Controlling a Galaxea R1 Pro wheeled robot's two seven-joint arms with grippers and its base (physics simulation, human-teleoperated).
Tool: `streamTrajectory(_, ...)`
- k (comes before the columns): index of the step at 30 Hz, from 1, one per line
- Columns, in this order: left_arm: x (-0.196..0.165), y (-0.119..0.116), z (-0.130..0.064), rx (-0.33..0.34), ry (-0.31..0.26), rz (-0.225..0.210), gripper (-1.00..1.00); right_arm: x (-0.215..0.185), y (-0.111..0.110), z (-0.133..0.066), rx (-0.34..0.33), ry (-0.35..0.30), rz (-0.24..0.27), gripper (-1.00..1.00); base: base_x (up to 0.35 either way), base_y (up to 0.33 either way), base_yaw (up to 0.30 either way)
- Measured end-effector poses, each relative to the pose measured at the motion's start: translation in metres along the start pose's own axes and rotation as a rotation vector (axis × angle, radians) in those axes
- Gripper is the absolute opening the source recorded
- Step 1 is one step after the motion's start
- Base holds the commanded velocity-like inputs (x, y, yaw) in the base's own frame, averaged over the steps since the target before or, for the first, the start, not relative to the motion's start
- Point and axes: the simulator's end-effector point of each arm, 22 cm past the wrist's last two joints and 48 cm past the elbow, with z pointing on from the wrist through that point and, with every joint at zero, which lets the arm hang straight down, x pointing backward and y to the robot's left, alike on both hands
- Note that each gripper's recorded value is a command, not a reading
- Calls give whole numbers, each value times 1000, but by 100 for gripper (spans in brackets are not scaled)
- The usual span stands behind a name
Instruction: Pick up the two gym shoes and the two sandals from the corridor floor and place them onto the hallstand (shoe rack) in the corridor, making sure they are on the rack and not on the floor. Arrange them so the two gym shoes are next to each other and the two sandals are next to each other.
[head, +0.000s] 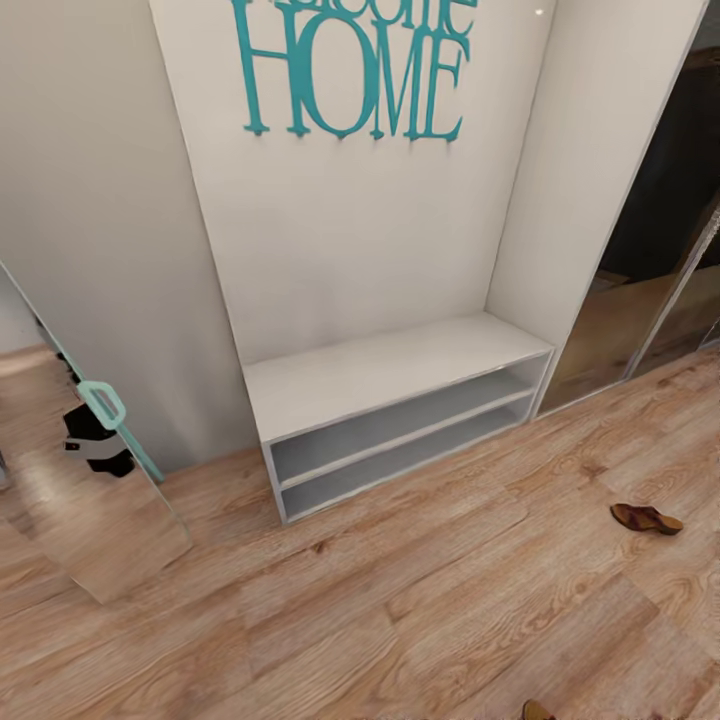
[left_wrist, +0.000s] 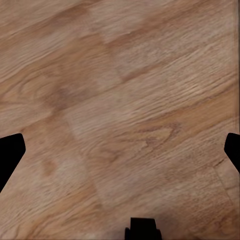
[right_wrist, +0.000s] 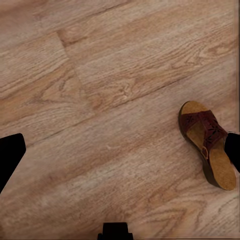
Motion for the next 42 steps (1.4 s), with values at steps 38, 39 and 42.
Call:
streamTrajectory(38, 22, -3, 0, 2, 51, -2, 100, 20, 0, -1, -1, 49, -1, 100, -134, 0, -171)
streamTrajectory(39, 22, -3, 0, 2, 53, -2, 100, 21, 0, -1, -1, 50, -1, 100, -335, 0, -169)
streamTrajectory(42, 24, -4, 0, 3, 57, -2, 100, 22, 0, -1, -1, 54, -1, 100, -336, 0, -167)
